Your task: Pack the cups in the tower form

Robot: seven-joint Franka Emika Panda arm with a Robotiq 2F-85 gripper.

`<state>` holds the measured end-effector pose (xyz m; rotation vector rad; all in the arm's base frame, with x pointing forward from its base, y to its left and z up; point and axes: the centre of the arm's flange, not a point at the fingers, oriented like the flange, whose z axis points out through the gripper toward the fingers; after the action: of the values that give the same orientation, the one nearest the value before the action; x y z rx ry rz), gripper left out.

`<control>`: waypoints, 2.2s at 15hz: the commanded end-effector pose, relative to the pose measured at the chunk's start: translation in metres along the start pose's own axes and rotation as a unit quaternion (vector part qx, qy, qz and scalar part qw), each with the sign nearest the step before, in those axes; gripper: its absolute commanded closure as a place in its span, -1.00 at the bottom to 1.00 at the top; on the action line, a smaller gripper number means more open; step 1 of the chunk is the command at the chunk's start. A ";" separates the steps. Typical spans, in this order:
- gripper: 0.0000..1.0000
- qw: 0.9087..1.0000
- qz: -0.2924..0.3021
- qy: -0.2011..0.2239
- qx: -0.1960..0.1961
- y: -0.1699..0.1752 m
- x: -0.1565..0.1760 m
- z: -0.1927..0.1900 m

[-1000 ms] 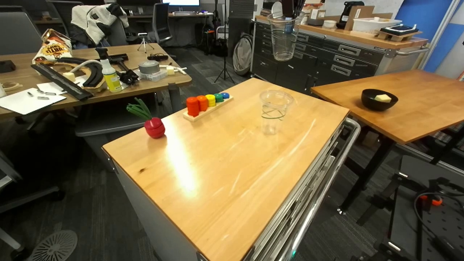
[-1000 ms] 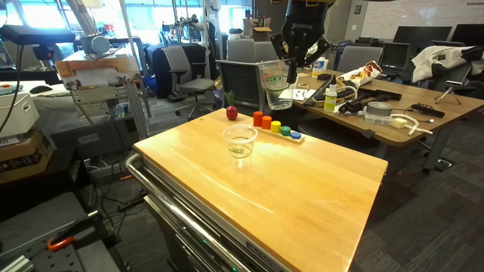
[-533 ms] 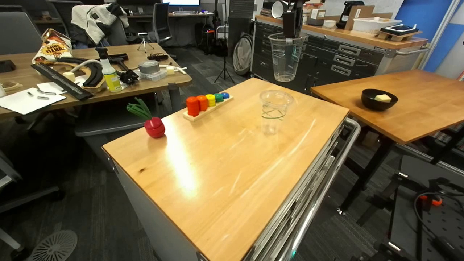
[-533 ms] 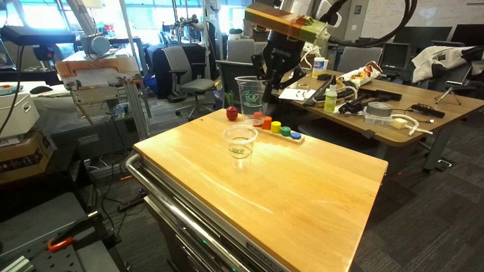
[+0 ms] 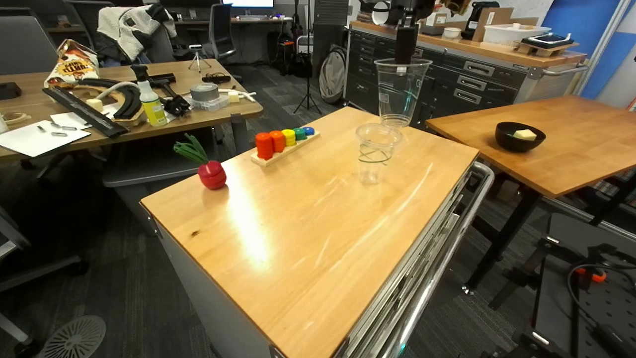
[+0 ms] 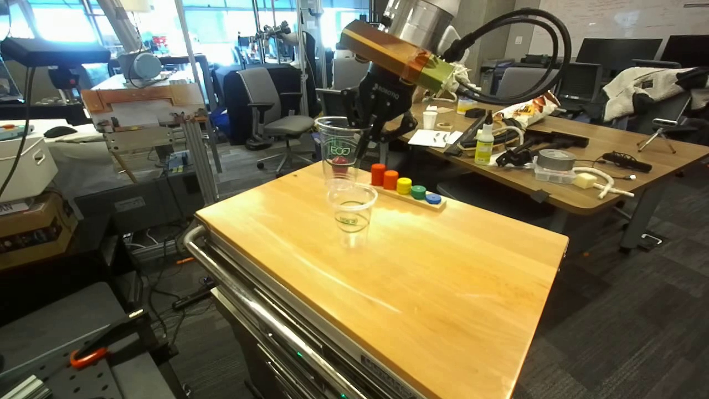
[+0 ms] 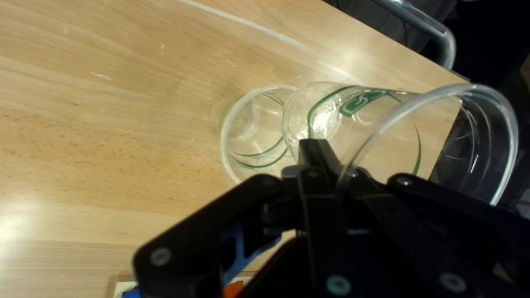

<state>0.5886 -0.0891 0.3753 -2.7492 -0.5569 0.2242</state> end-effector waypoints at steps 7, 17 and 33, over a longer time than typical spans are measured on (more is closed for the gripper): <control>0.99 0.997 -0.065 0.038 0.004 -0.009 -0.012 0.028; 0.99 0.994 -0.072 0.076 -0.005 -0.007 0.002 0.033; 0.60 0.993 -0.060 0.087 -0.058 0.022 0.001 0.030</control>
<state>0.5885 -0.0948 0.3456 -2.7691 -0.6813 -0.0613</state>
